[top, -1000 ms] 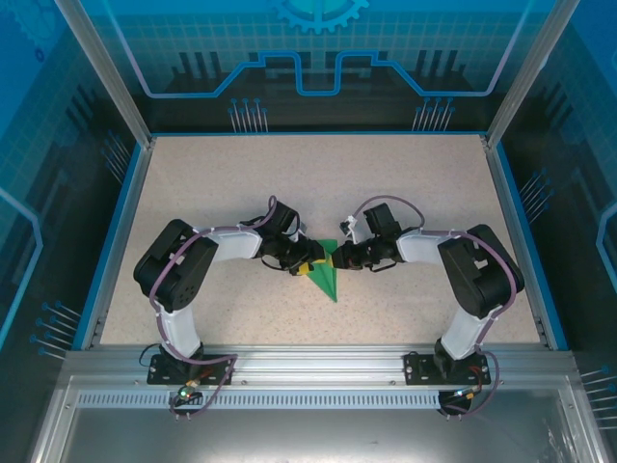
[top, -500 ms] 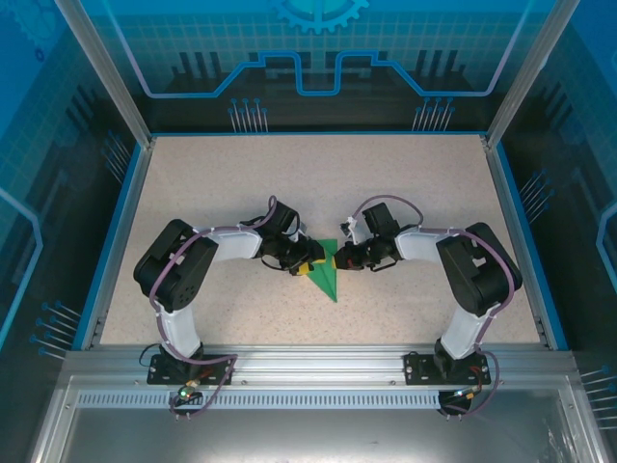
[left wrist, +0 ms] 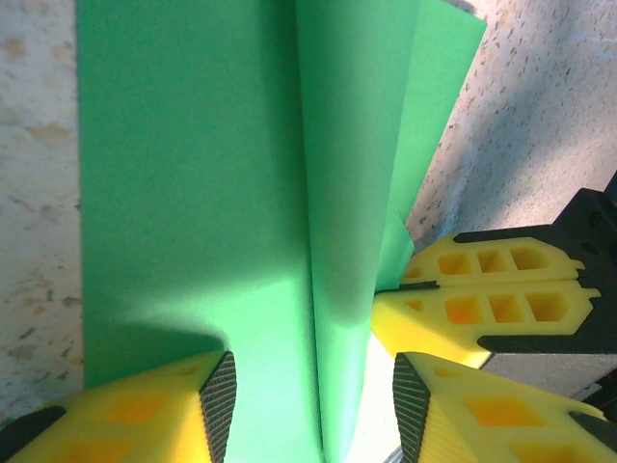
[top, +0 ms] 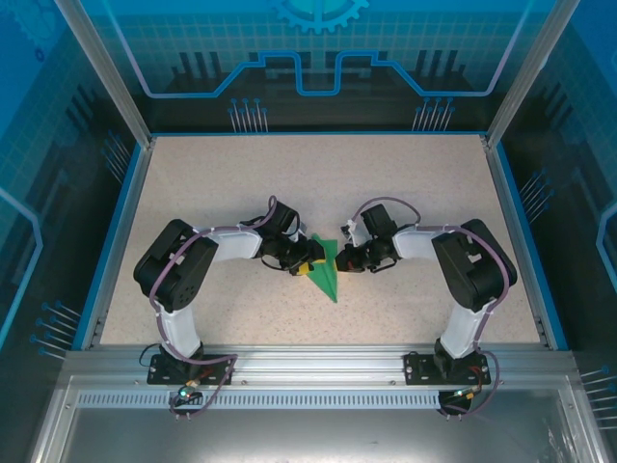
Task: Fold a paper plane with a square sheet of paper (fold left side to right side)
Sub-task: Fourth fold the wing at the center of the table.
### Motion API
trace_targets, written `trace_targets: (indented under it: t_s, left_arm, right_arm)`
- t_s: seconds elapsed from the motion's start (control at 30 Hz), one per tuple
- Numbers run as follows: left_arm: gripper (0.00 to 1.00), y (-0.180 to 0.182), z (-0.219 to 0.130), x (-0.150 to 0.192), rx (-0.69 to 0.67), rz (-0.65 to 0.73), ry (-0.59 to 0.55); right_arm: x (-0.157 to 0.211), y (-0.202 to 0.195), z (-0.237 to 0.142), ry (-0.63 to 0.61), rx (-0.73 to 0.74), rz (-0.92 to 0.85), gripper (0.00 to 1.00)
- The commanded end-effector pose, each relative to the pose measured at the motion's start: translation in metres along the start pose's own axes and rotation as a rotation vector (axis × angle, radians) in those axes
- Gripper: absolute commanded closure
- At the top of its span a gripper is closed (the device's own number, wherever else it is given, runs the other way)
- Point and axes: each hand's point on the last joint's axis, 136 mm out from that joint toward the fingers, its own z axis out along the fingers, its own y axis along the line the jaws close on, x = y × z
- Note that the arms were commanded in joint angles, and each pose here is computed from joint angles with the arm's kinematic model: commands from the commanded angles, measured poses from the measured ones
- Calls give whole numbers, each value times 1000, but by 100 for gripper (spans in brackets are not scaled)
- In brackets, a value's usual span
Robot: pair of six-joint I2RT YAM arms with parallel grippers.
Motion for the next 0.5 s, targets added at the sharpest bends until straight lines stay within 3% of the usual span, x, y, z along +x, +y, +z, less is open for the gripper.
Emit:
trace_targets:
  t_s: [0.0,0.47]
  left_arm:
    - [50,18,11,2,-53,-22,20]
    - [50,-2,-7,0,-35,54,-10]
  right_arm:
    - [2,-3,6,27,23,-8,99]
    - [13,-13,12,80,89,5,99]
